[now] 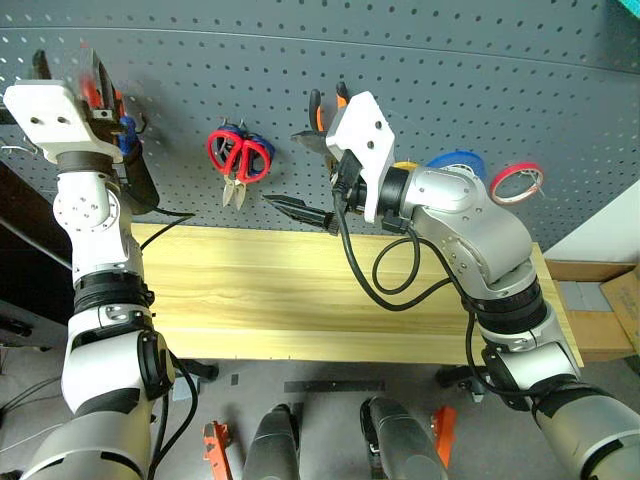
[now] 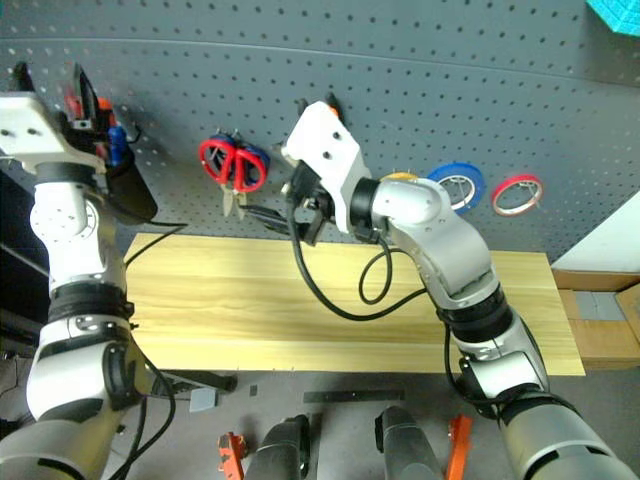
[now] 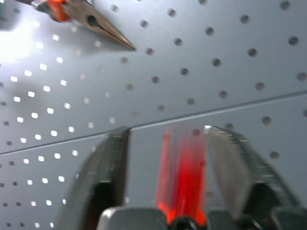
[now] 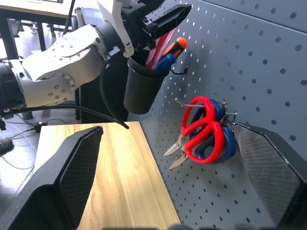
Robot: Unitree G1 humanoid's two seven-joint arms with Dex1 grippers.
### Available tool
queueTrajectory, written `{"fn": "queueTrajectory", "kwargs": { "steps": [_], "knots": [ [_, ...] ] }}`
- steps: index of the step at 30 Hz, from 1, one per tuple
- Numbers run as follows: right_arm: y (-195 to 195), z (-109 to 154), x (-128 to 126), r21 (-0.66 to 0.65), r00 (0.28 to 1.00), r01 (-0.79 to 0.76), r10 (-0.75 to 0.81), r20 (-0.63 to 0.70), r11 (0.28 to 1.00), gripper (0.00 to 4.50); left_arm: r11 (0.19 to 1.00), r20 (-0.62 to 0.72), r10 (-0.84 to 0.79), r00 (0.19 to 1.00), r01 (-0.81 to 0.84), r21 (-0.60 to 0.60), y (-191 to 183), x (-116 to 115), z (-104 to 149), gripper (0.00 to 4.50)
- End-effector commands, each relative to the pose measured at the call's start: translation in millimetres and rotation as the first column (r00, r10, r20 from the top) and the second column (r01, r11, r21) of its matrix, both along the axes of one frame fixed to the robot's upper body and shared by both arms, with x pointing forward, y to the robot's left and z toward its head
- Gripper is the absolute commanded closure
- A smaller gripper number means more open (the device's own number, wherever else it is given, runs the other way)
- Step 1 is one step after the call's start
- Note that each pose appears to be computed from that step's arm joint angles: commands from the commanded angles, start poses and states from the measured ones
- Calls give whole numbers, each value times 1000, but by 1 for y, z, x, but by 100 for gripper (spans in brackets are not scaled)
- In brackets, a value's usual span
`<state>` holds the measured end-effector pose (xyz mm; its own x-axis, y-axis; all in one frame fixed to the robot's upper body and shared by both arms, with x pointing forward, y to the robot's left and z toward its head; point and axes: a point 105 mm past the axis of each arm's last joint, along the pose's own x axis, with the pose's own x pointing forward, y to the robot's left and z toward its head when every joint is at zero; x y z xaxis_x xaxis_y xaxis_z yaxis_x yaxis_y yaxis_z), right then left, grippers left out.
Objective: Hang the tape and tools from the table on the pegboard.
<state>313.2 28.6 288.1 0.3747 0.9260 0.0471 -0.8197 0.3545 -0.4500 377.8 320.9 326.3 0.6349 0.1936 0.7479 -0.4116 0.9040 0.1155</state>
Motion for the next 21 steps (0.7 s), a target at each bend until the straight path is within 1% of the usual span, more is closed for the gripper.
{"fn": "queueTrajectory", "kwargs": {
  "steps": [1, 2, 3, 5, 7, 8, 10, 11, 12, 13, 15, 17, 18, 21],
  "knots": [
    [0, 12, -8, 12, 998, -11, 10, 59, 1000, 0, 999, 76, 29, 997, -27, -28, 8, -12, 13, 27],
    [-1, 12, -8, 12, 998, -9, 9, 59, 1000, 0, 999, 84, 27, 996, -24, -32, 7, -13, 15, 7],
    [-1, 12, -8, 12, 998, -7, 6, 59, 1000, 0, 999, 98, 20, 995, -16, -33, 5, -14, 18, 7],
    [-5, 13, -6, 15, 998, 7, -8, 59, 1000, 0, 999, 156, -44, 987, 46, -9, -13, -18, 36, 7],
    [-9, 13, -4, 21, 998, 18, -19, 57, 1000, 0, 992, 177, -123, 976, 116, 52, -36, -21, 47, 7],
    [-11, 14, -4, 23, 998, 20, -22, 55, 1000, 0, 988, 177, -147, 973, 135, 75, -43, -23, 49, 7],
    [-20, 14, -10, 45, 1000, -1, 0, 31, 999, 0, 930, 116, -332, 936, 304, 204, -90, -25, 50, 7],
    [-25, 13, -14, 49, 1000, -15, 15, 15, 999, 0, 896, 78, -385, 920, 353, 269, -110, -28, 47, 7],
    [-28, 12, -17, 52, 1000, -24, 24, 5, 998, 0, 873, 50, -414, 909, 380, 306, -121, -32, 44, 7],
    [-31, 10, -18, 49, 1000, -28, 29, -4, 998, 0, 861, 28, -434, 900, 406, 307, -127, -33, 41, 7],
    [-38, 0, -22, 30, 999, -30, 31, -29, 999, 0, 830, -46, -492, 869, 484, 277, -139, -34, 28, 7],
    [-48, -15, -23, 3, 998, -11, 11, -63, 1000, 0, 805, -199, -532, 823, 564, 181, -150, -27, -4, 7],
    [-51, -19, -23, -5, 997, -4, 3, -73, 1000, 0, 800, -239, -541, 806, 581, 148, -152, -26, -14, 7],
    [-63, -36, -23, -24, 993, 41, -43, -113, 999, 0, 810, -364, -554, 749, 586, -26, -152, -26, -57, 7]
  ]
}}
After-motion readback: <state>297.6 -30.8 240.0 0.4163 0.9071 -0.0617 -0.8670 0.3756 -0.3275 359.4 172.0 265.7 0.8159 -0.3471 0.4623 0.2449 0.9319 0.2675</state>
